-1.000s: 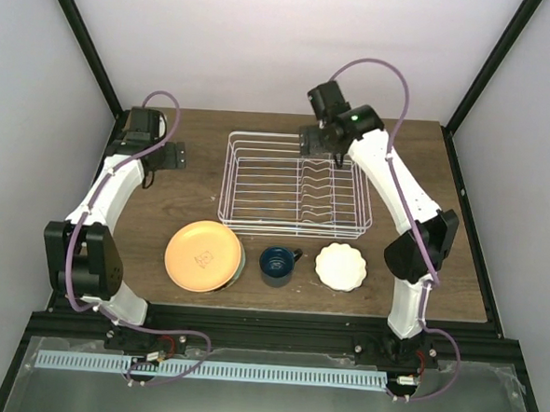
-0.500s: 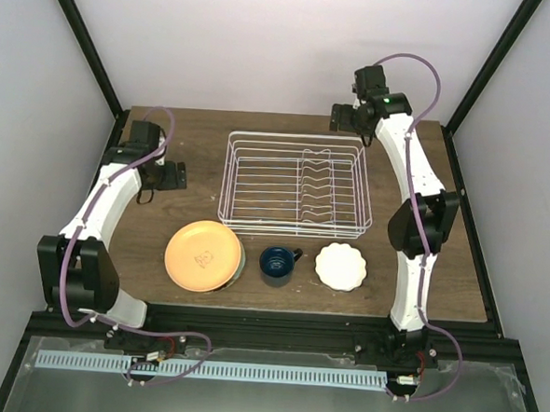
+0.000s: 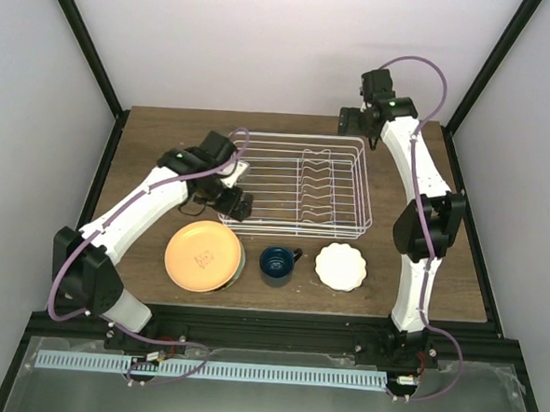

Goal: Load the mixed dishes into the dish rack

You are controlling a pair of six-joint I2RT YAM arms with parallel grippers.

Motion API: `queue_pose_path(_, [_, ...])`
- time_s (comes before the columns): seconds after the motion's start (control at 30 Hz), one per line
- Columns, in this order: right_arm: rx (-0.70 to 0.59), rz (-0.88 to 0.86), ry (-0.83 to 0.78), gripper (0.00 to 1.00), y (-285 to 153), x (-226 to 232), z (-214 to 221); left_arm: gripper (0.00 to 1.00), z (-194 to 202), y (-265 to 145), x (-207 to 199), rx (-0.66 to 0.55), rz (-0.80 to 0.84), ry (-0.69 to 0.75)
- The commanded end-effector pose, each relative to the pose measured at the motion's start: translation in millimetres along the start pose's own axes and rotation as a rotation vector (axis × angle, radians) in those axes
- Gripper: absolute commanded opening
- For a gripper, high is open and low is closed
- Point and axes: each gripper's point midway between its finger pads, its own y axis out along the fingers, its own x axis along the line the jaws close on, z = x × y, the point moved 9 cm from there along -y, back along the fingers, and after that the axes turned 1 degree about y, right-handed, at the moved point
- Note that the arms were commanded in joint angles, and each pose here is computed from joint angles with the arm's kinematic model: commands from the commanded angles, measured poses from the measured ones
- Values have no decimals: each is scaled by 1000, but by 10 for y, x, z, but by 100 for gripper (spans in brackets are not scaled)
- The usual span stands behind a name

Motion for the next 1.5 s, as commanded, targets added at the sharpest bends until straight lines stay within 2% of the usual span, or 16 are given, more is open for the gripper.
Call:
queue_pose_path(0.0, [-135,-27,91,100,-386,-283,-328,100,95,27,-383,102,86,99])
queue_pose_path(0.27, [-158,6,114,100,-434,-527,-349,100,218,133,-829,161,90,198])
queue_pose_path(0.8, [-181,12,104,100,-600,-605,-162,92,387,704,-1175,194,50,224])
queue_pose_path(1.07, [-168,5,98,100,-605,-612,-36,83,504,918,-1274,204,35,202])
queue_pose_path(1.47, [-152,-4,100,100,-589,-615,61,67,633,1138,-1220,235,-4,187])
